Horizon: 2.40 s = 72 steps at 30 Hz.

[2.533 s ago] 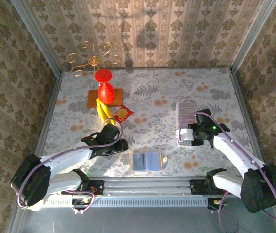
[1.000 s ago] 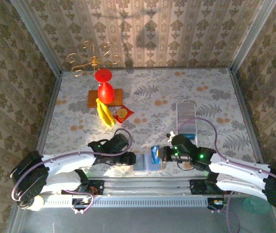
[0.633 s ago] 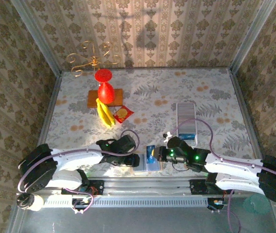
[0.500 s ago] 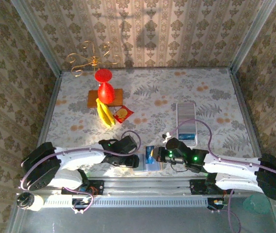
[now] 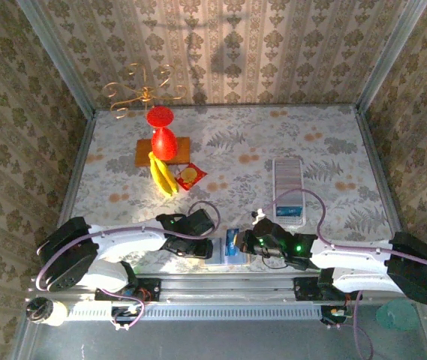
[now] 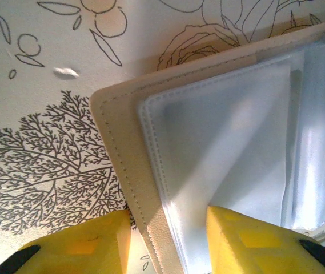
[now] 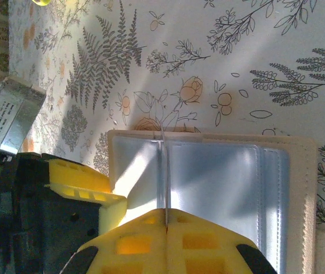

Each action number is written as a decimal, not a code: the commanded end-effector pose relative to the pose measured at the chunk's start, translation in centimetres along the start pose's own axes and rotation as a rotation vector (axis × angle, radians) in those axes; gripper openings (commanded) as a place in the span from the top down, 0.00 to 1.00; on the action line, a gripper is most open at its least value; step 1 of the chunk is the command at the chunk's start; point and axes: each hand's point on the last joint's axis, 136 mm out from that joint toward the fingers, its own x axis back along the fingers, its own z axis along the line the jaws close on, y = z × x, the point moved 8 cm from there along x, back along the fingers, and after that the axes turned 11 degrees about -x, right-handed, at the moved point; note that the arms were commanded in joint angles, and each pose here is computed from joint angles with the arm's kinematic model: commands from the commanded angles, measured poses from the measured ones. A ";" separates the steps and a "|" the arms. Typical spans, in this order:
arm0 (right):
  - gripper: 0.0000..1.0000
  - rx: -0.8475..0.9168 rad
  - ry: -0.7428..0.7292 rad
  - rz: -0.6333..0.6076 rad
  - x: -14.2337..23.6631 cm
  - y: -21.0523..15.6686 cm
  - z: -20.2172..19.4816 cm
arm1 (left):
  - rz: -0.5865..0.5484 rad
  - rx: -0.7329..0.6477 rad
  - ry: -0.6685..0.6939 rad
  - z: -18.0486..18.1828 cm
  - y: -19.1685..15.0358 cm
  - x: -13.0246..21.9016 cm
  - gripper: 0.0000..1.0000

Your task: Put the credit cards into the card holder

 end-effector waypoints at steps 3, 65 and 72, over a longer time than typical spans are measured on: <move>1.00 -0.046 0.039 -0.051 -0.5 0.2 0.1 | 0.049 0.008 0.037 0.5 -0.9 -0.4 0.62; 1.00 -0.092 -0.051 0.089 -2.4 -2.8 -1.8 | 0.035 0.012 0.014 0.9 -1.3 -0.2 0.68; 1.00 -0.089 -0.051 0.141 -3.1 -3.3 -1.4 | 0.040 0.010 0.012 0.9 -1.2 -0.3 0.68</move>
